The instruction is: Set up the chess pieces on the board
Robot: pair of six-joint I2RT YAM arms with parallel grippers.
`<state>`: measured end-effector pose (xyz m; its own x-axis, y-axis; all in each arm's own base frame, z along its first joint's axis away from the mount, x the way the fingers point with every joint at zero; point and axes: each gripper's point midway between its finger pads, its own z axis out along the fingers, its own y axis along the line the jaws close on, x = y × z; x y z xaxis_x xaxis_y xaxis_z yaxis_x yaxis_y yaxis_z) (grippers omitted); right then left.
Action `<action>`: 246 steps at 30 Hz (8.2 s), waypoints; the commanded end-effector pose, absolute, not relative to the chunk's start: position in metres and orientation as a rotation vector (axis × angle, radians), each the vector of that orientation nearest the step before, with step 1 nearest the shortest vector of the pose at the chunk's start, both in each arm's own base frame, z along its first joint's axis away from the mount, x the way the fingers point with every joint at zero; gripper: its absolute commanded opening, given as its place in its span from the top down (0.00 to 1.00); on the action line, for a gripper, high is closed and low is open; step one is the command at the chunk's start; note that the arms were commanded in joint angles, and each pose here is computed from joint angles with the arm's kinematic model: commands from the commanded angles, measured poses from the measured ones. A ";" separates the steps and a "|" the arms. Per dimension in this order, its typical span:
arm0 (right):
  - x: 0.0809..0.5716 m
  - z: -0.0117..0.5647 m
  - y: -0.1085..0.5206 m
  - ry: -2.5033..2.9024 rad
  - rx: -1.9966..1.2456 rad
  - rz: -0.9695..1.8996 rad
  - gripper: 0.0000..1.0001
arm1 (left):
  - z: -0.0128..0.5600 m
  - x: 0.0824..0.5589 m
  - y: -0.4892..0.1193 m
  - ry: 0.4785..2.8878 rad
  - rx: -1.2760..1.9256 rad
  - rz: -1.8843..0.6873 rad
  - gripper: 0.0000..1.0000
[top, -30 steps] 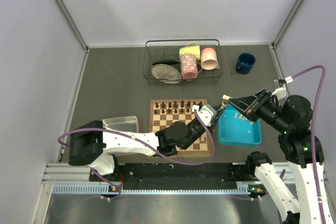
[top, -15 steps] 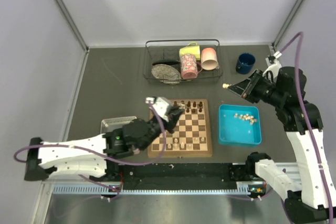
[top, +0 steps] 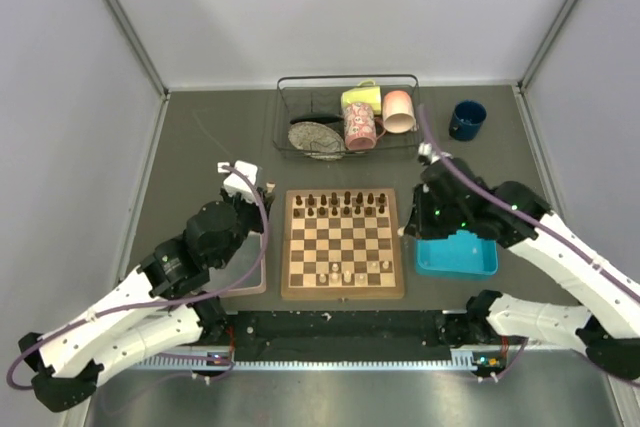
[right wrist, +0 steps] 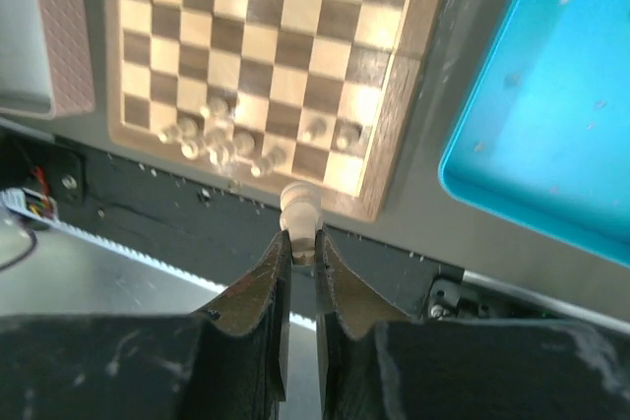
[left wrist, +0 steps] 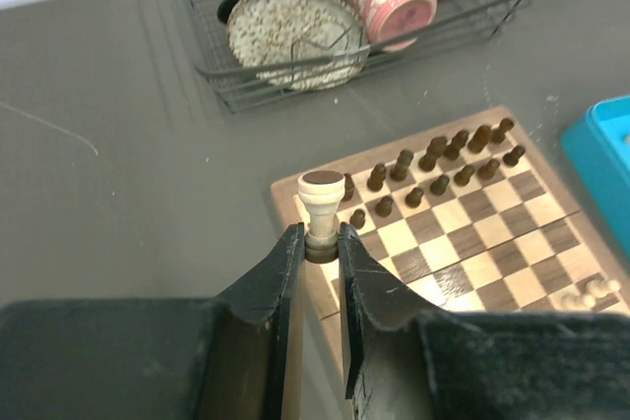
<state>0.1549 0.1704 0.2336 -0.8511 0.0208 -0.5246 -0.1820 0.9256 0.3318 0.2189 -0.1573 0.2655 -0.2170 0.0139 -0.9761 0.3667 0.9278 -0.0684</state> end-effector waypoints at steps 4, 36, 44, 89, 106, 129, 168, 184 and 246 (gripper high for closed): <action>0.118 0.189 0.191 2.644 -0.091 0.340 1.00 | 0.256 0.222 -0.153 1.821 0.343 -0.349 1.00; 0.107 0.090 0.248 2.809 -0.164 0.203 1.00 | 0.226 0.212 -0.130 1.817 0.325 -0.372 1.00; 0.108 0.082 0.248 2.816 -0.158 0.176 1.00 | 0.225 0.212 -0.131 1.814 0.326 -0.379 1.00; 0.108 0.058 0.233 2.831 -0.128 0.040 1.00 | 0.223 0.211 -0.133 1.810 0.342 -0.389 1.00; 0.108 0.058 0.233 2.832 -0.129 0.038 0.91 | 0.224 0.210 -0.134 1.803 0.345 -0.397 1.00; 0.110 0.062 0.232 2.822 -0.131 0.035 0.87 | 0.225 0.210 -0.134 1.799 0.347 -0.400 1.00; 0.127 0.248 0.269 2.358 -0.317 0.738 0.59 | 0.267 0.160 -0.201 1.565 0.745 -0.802 1.00; 0.113 0.307 0.310 2.115 -0.278 1.214 0.44 | 0.292 0.118 -0.268 1.442 0.963 -1.197 1.00; 0.120 0.305 0.286 2.034 0.215 1.479 1.00 | 0.326 0.108 -0.254 1.191 0.743 -1.184 0.12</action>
